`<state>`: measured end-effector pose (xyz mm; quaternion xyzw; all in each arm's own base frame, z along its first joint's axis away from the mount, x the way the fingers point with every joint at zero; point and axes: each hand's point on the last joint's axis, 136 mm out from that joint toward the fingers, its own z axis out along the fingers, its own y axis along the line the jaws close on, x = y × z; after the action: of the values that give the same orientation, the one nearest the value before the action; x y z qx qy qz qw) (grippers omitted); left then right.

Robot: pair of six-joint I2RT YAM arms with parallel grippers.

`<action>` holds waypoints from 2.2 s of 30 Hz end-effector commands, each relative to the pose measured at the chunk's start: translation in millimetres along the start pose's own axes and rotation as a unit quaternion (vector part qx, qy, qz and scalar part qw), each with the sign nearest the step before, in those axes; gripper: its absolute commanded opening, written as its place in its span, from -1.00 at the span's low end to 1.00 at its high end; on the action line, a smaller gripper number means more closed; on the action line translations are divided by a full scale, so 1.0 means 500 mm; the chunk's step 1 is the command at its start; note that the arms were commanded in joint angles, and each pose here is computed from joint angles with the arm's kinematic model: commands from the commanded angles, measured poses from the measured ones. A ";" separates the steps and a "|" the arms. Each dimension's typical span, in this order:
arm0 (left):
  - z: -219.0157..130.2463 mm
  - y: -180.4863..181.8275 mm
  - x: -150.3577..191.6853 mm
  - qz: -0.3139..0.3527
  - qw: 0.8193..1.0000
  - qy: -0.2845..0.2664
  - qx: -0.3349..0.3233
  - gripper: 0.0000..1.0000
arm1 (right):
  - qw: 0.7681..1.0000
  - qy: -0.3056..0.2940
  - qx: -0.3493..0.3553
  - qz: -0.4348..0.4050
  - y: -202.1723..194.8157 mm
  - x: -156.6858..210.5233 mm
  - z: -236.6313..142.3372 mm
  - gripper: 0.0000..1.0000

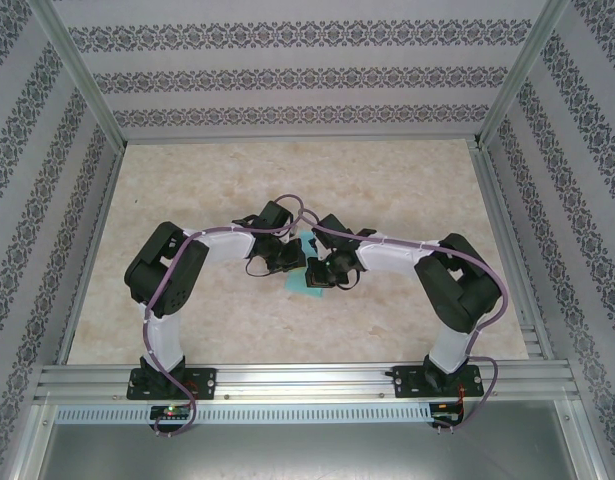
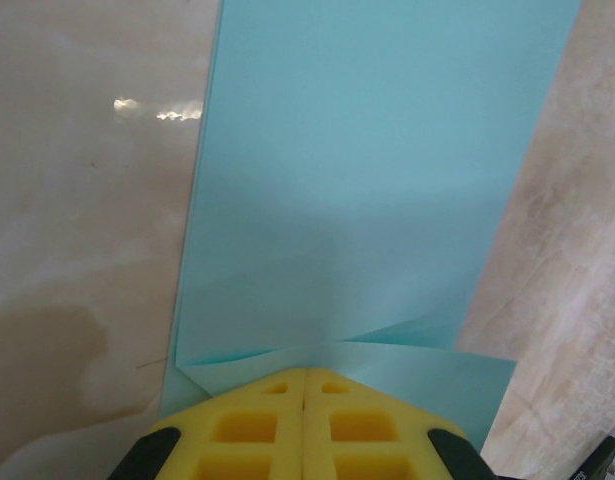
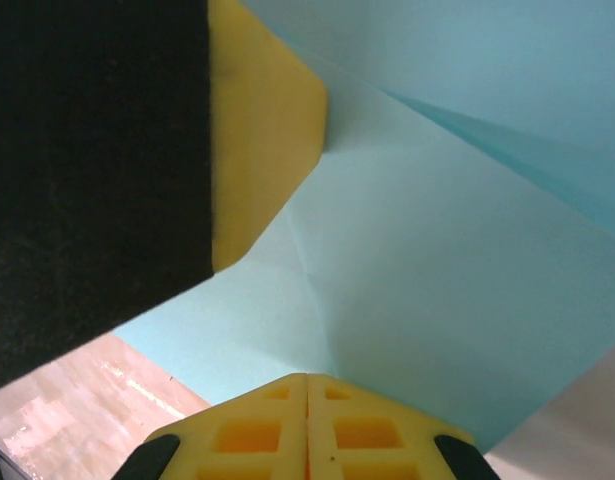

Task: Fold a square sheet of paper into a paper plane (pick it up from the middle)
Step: Fold the triangle a second time at the center of the table.

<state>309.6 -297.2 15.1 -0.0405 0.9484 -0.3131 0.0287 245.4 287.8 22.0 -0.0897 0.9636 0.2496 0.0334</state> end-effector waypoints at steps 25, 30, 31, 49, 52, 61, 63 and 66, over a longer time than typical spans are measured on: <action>0.042 0.159 0.080 -0.059 0.988 0.045 -0.138 -0.89 | 0.997 0.059 0.014 -0.042 -0.050 0.079 0.018 -0.90; 0.041 0.163 0.082 -0.060 0.987 0.044 -0.143 -0.89 | 0.996 0.078 0.012 -0.052 -0.067 0.113 0.011 -0.90; 0.041 0.163 0.082 -0.061 0.987 0.044 -0.142 -0.89 | 0.995 0.081 0.010 -0.051 -0.071 0.120 0.011 -0.90; 0.045 0.143 0.068 -0.052 0.991 0.030 -0.119 -0.90 | 0.993 -0.107 -0.033 -0.045 0.002 -0.045 -0.087 -0.90; 0.041 0.144 0.063 -0.049 0.991 0.026 -0.122 -0.90 | 0.992 -0.108 -0.044 -0.041 0.028 -0.063 -0.060 -0.92; 0.043 0.147 0.070 -0.050 0.991 0.032 -0.123 -0.91 | 0.996 -0.081 -0.016 -0.029 0.002 -0.046 -0.003 -0.94; 0.043 0.146 0.071 -0.049 0.991 0.031 -0.119 -0.93 | 0.996 -0.083 -0.014 -0.026 -0.005 -0.048 -0.002 -0.95; 0.044 0.147 0.073 -0.047 0.991 0.032 -0.117 -0.94 | 0.996 -0.091 -0.014 -0.020 -0.010 -0.056 -0.002 -0.94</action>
<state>308.3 -297.8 14.6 -0.0454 0.9463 -0.3181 0.0348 261.2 290.6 26.1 -0.1044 0.9506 0.2727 0.1055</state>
